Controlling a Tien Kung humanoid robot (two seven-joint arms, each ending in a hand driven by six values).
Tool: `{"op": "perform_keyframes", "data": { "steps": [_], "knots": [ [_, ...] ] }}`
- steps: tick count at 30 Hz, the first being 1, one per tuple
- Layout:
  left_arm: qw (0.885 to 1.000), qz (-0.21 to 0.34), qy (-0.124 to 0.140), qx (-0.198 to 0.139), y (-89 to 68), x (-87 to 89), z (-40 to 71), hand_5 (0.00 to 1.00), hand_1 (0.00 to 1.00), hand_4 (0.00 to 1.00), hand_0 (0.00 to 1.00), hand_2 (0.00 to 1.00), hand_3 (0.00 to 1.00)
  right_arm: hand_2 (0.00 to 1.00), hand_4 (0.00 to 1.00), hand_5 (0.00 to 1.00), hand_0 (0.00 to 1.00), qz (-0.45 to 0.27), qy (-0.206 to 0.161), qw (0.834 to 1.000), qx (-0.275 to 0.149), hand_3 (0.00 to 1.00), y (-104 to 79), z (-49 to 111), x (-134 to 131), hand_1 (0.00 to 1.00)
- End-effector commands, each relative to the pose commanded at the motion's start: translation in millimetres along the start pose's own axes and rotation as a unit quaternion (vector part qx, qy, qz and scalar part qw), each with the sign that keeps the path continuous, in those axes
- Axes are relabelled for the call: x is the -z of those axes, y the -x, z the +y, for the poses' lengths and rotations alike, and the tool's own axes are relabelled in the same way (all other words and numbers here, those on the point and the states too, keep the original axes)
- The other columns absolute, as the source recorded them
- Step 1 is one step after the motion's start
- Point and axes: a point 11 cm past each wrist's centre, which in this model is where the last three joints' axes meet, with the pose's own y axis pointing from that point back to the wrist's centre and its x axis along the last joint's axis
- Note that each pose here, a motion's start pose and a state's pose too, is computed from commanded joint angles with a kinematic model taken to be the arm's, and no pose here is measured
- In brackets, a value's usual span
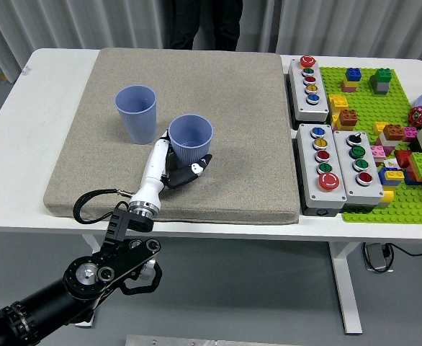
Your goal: Pick cup pour cup place
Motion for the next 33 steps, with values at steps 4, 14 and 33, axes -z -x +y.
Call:
{"op": "perform_keyframes", "data": {
  "steps": [4, 14, 33],
  "knots": [
    [1.0, 0.004, -0.001, 0.0, 0.7, 1.1, 1.0, 0.277, 0.546, 0.818, 0.572, 0.634, 0.664, 0.569, 0.002, 0.24, 0.674, 0.001, 0.001, 1.0, 0.0, 0.576, -0.7, -0.3, -1, 0.616],
    [1.0, 0.016, 0.003, 0.0, 2.0, 2.0, 4.2, 0.29, 0.473, 0.804, 0.52, 0.552, 0.522, 0.569, 0.002, 0.242, 0.674, 0.006, 0.003, 1.0, -0.002, 0.576, -2.9, -1.2, -3, 0.615],
    [0.995, -0.008, 0.066, -0.074, -72.3, -30.3, 1.4, 0.279, 0.463, 0.789, 0.503, 0.532, 0.51, 0.569, 0.002, 0.24, 0.675, 0.0, 0.004, 1.0, -0.003, 0.576, -5.9, -2.5, -5, 0.616]
  ]
}}
